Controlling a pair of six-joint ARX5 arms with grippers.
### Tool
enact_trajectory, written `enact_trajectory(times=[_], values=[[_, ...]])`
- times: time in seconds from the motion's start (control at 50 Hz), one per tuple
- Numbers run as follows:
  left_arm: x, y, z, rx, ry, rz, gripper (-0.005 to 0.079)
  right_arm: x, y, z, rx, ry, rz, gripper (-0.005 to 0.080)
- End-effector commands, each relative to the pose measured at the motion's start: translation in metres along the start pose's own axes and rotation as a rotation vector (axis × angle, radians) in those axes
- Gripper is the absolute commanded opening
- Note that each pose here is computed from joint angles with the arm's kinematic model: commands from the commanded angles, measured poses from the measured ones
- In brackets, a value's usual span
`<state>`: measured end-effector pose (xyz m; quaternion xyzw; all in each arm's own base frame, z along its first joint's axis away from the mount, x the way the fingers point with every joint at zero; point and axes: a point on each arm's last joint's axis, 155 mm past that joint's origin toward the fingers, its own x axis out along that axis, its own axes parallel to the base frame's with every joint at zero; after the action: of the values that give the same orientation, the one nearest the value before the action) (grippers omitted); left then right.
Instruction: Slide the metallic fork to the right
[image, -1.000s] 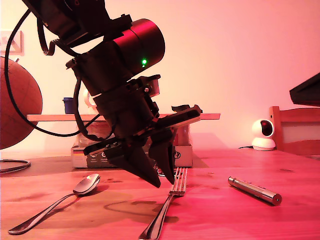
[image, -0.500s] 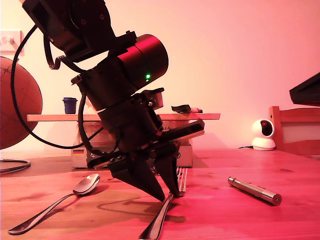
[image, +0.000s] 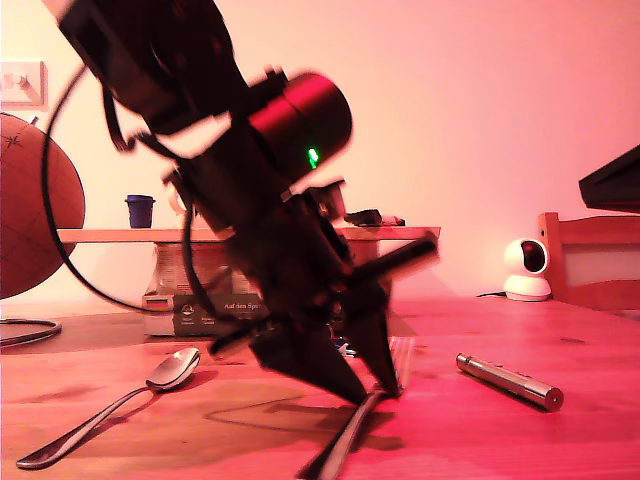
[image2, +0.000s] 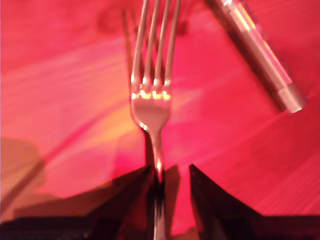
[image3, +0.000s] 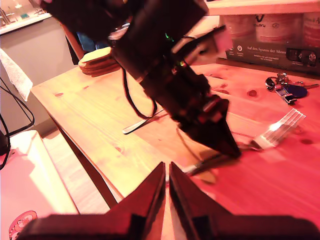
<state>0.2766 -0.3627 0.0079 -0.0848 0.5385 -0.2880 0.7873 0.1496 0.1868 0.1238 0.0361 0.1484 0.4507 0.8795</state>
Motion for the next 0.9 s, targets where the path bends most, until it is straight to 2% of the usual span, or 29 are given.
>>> enact_trajectory(times=[0.0,0.52,0.88], values=[[0.012,0.006,-0.016,-0.019,0.045,0.012,0.0191,-0.002,0.003,0.009,-0.001,-0.025,0.011,-0.0012],[0.013,-0.031,-0.007,-0.063,0.002,-0.119,0.0191,-0.002,0.003,0.009,-0.001,-0.025,0.011,-0.0012],[0.007,-0.015,0.010,-0.065,-0.044,-0.078,0.0191,-0.002,0.003,0.009,-0.001,-0.025,0.011,-0.0012]])
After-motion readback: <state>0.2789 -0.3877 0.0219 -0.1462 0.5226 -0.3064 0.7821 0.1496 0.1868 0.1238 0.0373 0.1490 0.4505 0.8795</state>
